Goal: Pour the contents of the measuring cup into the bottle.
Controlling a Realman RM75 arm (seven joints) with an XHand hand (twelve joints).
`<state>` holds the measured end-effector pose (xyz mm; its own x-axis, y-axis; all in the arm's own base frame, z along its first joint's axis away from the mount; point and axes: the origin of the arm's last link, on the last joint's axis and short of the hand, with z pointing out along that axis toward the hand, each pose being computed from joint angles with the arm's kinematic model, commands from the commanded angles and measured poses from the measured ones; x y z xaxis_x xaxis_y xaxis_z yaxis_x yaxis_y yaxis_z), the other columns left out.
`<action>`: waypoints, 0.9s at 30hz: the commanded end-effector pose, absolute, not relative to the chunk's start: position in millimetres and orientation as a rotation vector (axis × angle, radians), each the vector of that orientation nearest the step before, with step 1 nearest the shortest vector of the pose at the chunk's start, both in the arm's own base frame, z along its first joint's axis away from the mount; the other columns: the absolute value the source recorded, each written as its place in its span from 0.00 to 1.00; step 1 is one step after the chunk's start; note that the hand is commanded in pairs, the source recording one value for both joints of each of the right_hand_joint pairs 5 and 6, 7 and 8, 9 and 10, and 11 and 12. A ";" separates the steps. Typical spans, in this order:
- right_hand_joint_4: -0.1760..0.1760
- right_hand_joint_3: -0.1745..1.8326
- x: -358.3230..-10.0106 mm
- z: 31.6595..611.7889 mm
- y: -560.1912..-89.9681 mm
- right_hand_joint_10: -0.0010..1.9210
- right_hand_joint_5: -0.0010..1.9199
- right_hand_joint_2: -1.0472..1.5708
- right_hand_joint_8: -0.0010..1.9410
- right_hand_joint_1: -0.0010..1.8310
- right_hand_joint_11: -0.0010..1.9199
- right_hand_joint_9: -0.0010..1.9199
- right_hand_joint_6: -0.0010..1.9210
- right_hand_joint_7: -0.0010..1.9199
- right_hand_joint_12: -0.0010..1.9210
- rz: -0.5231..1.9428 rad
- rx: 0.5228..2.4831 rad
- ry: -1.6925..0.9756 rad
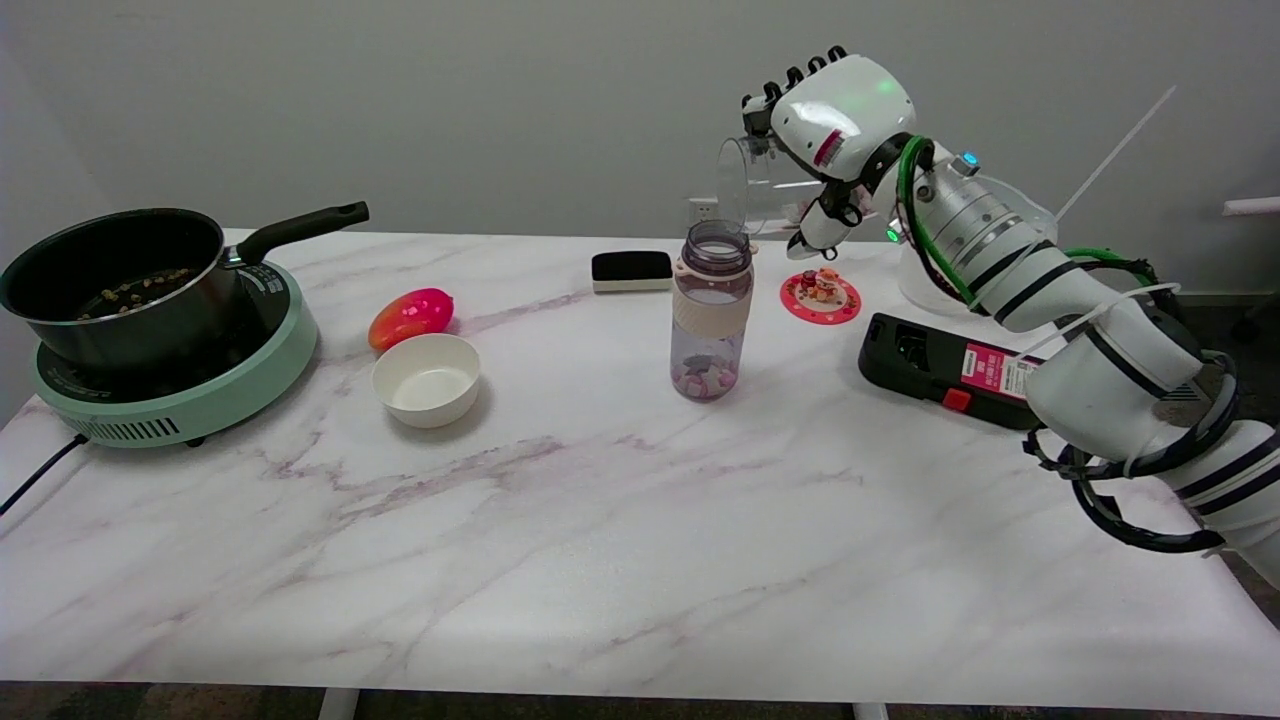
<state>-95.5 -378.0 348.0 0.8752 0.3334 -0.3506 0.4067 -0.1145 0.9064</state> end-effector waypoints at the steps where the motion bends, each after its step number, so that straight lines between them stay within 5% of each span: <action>1: 0.50 0.30 -92.6 341.7 -374.3 0.74 1.00 0.95 0.87 0.69 0.68 0.74 1.00 0.88 0.68 -0.138 1.744 0.594; 27: 0.50 0.30 -82.1 346.2 -380.5 0.73 1.00 0.95 0.87 0.70 0.68 0.73 1.00 0.88 0.67 -0.185 1.753 0.612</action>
